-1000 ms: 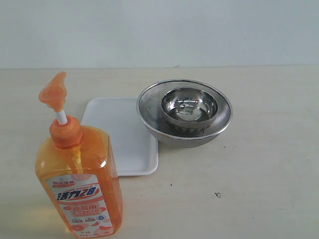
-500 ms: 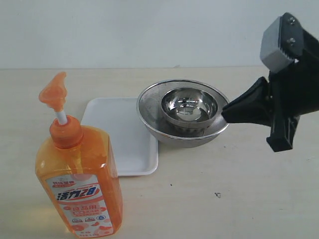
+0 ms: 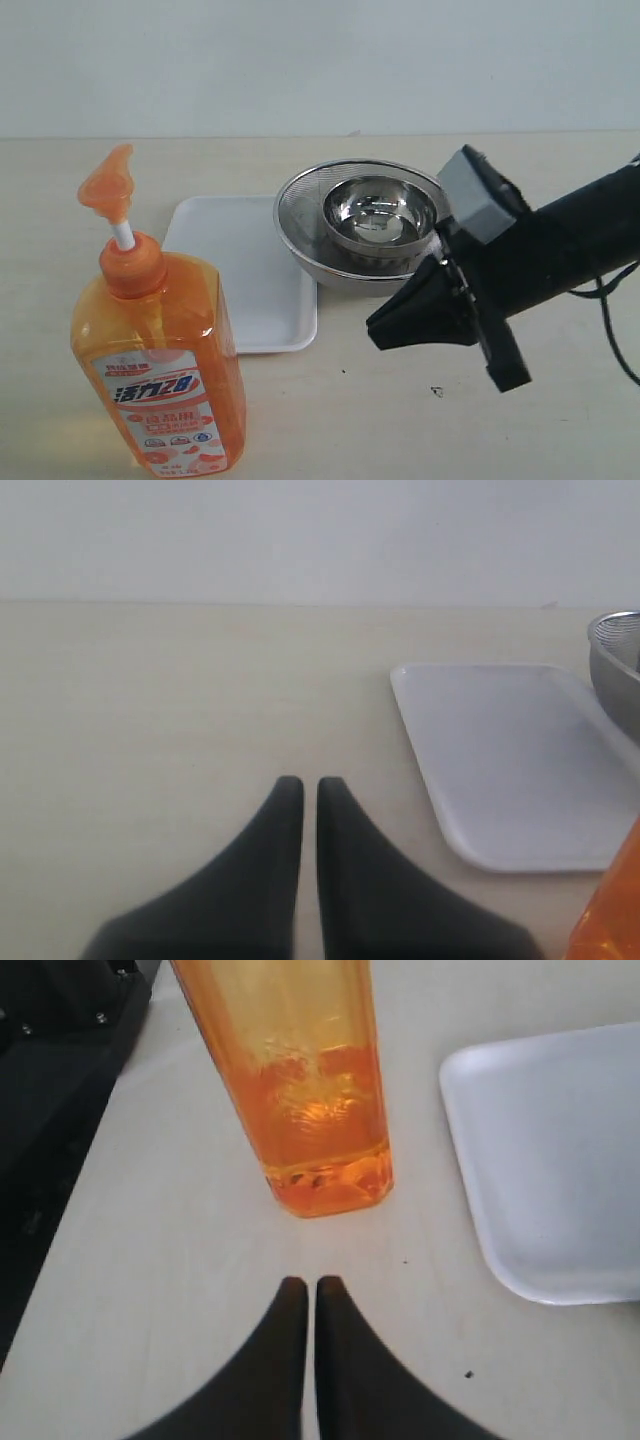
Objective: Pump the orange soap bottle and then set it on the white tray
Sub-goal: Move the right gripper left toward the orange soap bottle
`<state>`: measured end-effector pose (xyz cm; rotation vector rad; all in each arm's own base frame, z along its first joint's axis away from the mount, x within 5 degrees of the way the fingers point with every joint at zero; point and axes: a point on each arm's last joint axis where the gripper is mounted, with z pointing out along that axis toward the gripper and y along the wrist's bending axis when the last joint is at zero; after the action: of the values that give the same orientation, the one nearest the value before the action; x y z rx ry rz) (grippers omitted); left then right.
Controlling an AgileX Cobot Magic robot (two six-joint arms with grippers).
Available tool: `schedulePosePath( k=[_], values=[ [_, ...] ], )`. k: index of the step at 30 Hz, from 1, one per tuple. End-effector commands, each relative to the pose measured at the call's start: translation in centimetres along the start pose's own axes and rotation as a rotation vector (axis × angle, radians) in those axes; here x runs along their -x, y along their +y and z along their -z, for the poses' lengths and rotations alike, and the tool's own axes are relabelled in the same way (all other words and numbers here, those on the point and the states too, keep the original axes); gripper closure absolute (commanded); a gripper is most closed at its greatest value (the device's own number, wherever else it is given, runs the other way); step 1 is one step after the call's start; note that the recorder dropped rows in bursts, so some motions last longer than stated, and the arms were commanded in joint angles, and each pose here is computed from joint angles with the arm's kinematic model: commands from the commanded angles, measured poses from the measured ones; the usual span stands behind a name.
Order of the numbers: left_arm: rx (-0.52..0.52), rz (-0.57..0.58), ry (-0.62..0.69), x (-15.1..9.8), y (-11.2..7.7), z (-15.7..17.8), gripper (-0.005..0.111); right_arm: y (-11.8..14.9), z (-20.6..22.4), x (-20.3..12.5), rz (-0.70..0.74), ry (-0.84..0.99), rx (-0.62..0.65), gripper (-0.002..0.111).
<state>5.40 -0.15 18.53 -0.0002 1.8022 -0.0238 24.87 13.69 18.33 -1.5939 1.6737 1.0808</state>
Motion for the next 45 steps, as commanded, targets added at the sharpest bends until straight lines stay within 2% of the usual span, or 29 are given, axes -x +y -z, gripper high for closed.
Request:
schedulePosePath(
  k=[1, 4, 14, 20, 23, 26, 28, 30, 33, 35, 41, 45],
  values=[
    [0.002, 0.011, -0.013, 0.0, 0.0, 0.0, 0.102, -0.3, -2.8, -1.3, -0.017, 0.078, -0.025, 0.108],
    [0.002, 0.011, -0.013, 0.0, 0.0, 0.0, 0.102, -0.4, -4.0, -1.6, -0.031, 0.096, -0.027, 0.108],
    [0.002, 0.011, -0.013, 0.0, 0.0, 0.0, 0.102, -0.8, -4.3, -0.2, -0.131, -0.056, -0.070, 0.108],
    [0.002, 0.011, -0.013, 0.0, 0.0, 0.0, 0.102, -0.4, -4.3, 0.1, -0.130, -0.094, -0.019, 0.107],
    [0.002, 0.011, -0.013, 0.0, 0.0, 0.0, 0.102, -0.3, -4.3, 0.2, -0.130, -0.100, -0.010, 0.093],
    [0.002, 0.011, -0.013, 0.0, 0.0, 0.0, 0.102, -0.3, -4.3, 0.2, -0.130, -0.098, -0.014, 0.065],
    [0.002, 0.011, -0.013, 0.0, 0.0, 0.0, 0.102, -0.4, -4.3, 0.2, -0.132, -0.100, -0.015, 0.043],
    [0.002, 0.011, -0.013, 0.0, 0.0, 0.0, 0.102, -0.4, -4.3, 0.2, -0.143, -0.106, -0.013, 0.026],
    [0.002, 0.011, -0.013, 0.0, 0.0, 0.0, 0.102, -0.2, -4.3, 0.4, -0.154, -0.119, 0.006, 0.012],
    [0.002, 0.011, -0.013, 0.0, 0.0, 0.0, 0.102, -0.1, -4.3, 0.5, -0.145, -0.131, 0.017, 0.008],
    [0.002, 0.011, -0.013, 0.0, 0.0, 0.0, 0.102, -0.1, -5.3, 0.5, -0.120, -0.077, -0.031, 0.008],
    [0.002, 0.011, -0.013, 0.0, 0.0, 0.0, 0.102, 0.3, -7.3, 1.7, -0.055, -0.024, -0.044, 0.008]
  ],
)
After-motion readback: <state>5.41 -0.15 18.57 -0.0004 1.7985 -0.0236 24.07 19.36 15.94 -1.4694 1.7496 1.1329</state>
